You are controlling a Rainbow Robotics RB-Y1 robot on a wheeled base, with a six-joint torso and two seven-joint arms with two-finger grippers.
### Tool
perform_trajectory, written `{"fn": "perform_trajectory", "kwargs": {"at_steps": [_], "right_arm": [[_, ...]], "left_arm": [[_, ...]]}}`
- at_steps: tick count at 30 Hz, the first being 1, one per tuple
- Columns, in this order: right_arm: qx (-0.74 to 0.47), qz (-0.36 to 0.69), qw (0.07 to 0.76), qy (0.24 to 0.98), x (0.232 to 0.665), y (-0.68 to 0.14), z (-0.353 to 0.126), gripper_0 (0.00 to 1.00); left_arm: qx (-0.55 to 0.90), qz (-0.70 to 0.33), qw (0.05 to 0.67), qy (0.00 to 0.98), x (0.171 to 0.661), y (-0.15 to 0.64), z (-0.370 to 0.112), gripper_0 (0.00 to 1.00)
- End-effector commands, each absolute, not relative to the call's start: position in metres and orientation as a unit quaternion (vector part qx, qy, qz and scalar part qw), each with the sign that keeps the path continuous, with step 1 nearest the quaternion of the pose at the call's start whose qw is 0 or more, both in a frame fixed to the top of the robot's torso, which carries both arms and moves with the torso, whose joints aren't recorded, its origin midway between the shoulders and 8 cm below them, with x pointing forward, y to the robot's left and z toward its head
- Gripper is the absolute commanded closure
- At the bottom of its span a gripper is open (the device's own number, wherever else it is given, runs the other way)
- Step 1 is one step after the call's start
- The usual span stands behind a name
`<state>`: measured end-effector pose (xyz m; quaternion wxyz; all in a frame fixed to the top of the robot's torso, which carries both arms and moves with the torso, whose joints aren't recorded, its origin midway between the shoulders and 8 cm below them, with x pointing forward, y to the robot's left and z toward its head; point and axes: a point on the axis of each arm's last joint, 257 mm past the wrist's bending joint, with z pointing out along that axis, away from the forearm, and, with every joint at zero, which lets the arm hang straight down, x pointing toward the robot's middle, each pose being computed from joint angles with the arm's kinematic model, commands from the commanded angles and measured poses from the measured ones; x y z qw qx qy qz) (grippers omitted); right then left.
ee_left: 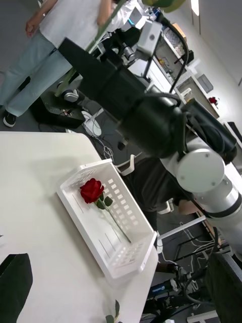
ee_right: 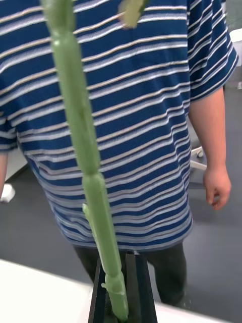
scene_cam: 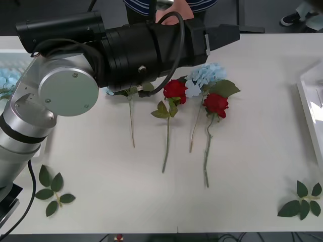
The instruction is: Place the red flowers into the right box and the blue flowers into the left box. If a person shows an open palm, hand one flower to the person first, then continue sorting.
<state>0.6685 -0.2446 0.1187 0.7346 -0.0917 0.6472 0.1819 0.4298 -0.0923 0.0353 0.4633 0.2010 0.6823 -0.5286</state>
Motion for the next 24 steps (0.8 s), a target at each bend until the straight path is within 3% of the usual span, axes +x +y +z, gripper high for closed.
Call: {"fn": "perform_trajectory", "kwargs": {"at_steps": [1,24], "right_arm": [[-0.1,0.175,0.756,0.623,0.679,-0.229,0.156,1.0],[-0.085,0.17,0.756,0.626,0.72,-0.193,0.154,1.0]], "left_arm": [[0.214,-0.525,0.469,0.677,0.425,-0.092,0.047,0.0],[0.214,-0.525,0.469,0.677,0.425,-0.092,0.047,0.0]]}}
